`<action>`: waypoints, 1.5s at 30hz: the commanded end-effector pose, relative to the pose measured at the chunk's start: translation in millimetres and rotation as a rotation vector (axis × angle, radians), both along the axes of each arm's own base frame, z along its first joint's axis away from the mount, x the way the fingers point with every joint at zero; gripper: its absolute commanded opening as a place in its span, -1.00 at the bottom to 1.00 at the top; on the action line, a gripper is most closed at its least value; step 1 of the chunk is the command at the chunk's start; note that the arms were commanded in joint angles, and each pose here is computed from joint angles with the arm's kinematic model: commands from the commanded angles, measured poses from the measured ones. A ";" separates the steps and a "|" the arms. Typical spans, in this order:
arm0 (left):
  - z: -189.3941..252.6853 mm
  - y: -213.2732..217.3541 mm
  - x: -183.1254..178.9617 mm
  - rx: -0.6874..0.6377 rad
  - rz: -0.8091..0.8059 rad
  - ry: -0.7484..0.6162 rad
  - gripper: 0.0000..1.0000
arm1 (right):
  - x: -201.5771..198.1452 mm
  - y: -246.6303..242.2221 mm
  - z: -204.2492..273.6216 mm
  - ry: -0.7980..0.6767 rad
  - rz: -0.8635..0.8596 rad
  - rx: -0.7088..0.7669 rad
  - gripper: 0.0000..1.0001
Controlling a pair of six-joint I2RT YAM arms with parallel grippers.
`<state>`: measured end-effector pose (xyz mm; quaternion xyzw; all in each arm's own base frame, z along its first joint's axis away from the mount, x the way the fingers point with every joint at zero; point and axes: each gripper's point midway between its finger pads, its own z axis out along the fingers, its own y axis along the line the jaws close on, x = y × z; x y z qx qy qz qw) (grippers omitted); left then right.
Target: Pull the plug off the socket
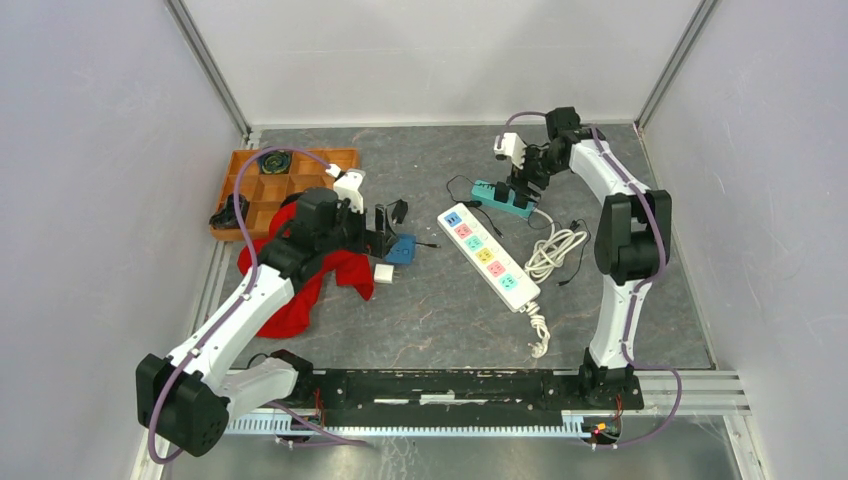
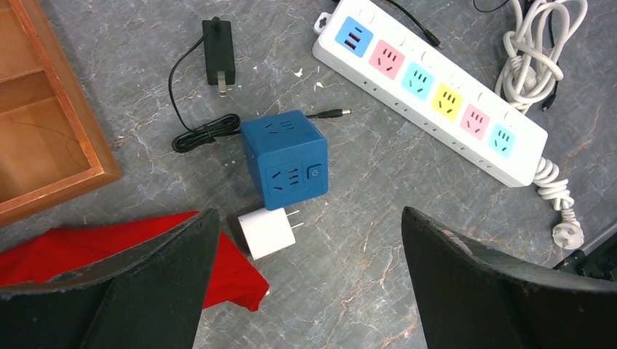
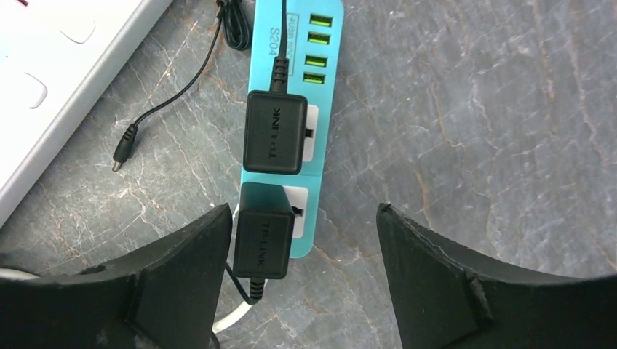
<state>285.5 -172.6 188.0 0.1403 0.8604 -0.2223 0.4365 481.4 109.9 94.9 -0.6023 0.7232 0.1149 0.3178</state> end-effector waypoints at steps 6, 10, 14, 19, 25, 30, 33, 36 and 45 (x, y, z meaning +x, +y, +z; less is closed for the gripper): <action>4.5 4.4 2.0 0.027 -0.007 -0.042 0.99 | -3.3 -3.4 -15.6 0.067 0.003 -0.020 0.50; 4.3 4.7 2.1 0.028 -0.005 -0.041 0.99 | -3.9 -3.4 -20.6 0.083 0.005 -0.023 0.37; 3.8 5.2 2.7 0.031 -0.003 -0.041 0.99 | -2.9 -2.1 -18.8 0.086 0.015 -0.018 -0.20; 2.2 5.3 2.8 0.032 -0.001 -0.037 0.99 | 1.3 -0.2 -0.5 0.040 0.001 -0.002 -1.00; 5.8 5.0 5.1 0.028 0.005 -0.049 0.99 | 4.8 9.1 58.7 -0.110 -0.090 0.136 -1.00; 23.6 2.9 12.5 -0.056 0.073 -0.075 0.99 | -15.7 17.9 106.2 -0.188 -0.112 0.253 -1.00; 34.7 -12.9 10.8 -0.168 0.046 -0.068 0.99 | -35.5 21.2 132.1 -0.235 -0.093 0.315 -1.00; 46.1 -32.0 6.3 -0.275 -0.015 -0.044 0.99 | -56.6 21.9 149.3 -0.279 -0.080 0.380 -1.00; 51.3 -57.9 -13.6 -0.424 -0.145 0.017 0.99 | -90.2 12.3 160.3 -0.292 -0.076 0.488 -1.00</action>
